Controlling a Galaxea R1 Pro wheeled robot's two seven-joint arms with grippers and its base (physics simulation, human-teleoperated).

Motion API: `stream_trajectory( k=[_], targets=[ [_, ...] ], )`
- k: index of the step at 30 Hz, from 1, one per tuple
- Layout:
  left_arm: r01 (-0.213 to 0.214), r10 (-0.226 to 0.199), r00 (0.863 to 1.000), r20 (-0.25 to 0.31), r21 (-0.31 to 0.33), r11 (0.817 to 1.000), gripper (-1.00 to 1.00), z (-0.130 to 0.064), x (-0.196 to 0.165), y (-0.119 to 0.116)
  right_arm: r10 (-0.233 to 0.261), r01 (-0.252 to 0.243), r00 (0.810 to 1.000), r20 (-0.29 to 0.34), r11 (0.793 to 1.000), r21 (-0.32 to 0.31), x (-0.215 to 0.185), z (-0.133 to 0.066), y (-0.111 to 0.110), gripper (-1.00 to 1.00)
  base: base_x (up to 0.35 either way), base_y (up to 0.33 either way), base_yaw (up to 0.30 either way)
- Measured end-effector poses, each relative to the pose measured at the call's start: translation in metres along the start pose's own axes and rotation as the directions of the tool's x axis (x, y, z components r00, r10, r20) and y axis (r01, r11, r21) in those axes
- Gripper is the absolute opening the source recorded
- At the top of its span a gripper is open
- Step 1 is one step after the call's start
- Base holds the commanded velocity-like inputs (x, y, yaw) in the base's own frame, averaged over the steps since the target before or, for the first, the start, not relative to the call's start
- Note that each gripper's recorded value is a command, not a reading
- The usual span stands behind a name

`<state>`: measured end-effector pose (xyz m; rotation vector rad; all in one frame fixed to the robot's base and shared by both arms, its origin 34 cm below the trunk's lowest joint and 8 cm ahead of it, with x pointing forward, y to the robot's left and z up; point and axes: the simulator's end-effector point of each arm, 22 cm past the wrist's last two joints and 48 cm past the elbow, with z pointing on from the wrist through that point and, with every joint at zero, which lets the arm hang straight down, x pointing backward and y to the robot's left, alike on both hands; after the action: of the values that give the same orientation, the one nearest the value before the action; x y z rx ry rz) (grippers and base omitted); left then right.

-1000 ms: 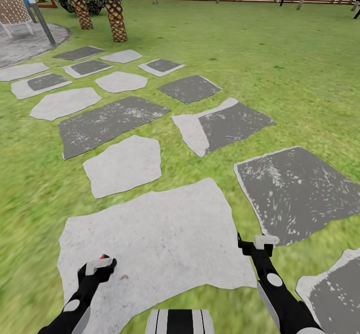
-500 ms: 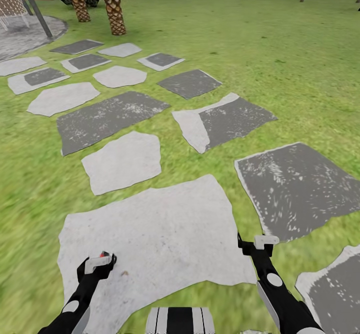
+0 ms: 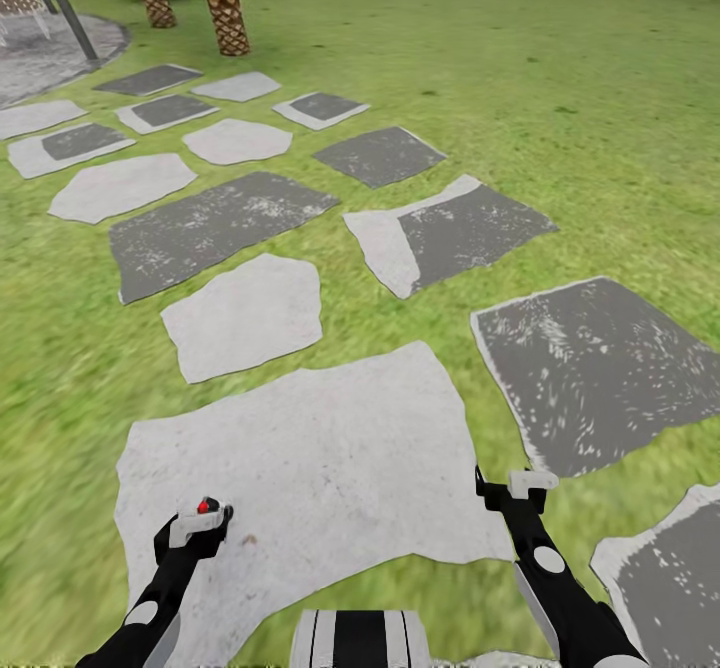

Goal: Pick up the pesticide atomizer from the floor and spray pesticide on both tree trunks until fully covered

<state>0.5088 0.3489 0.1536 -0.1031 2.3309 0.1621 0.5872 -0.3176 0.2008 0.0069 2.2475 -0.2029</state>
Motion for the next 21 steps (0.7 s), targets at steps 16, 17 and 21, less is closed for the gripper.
stream_trajectory(
  k=[16, 17, 21],
  targets=[
    [-0.005, 0.005, 0.999, -0.036, -0.001, 1.000, 1.00, 0.002, 0.020, 0.000, -0.005, 0.005, 0.999, -0.035, 1.000, -0.002, 0.021, 0.003, 0.002, 1.00, 0.000, 0.000, 0.000],
    [-0.005, 0.005, 0.999, -0.037, -0.001, 1.000, 1.00, 0.002, 0.021, 0.000, -0.005, 0.005, 0.999, -0.035, 1.000, -0.002, 0.022, 0.003, 0.002, 1.00, 0.000, 0.000, 0.000],
    [-0.005, 0.005, 0.999, -0.039, -0.001, 1.000, 1.00, 0.002, 0.022, 0.000, -0.006, 0.006, 0.999, -0.037, 1.000, -0.003, 0.023, 0.003, 0.002, 1.00, 0.000, 0.000, 0.000]
  ],
)
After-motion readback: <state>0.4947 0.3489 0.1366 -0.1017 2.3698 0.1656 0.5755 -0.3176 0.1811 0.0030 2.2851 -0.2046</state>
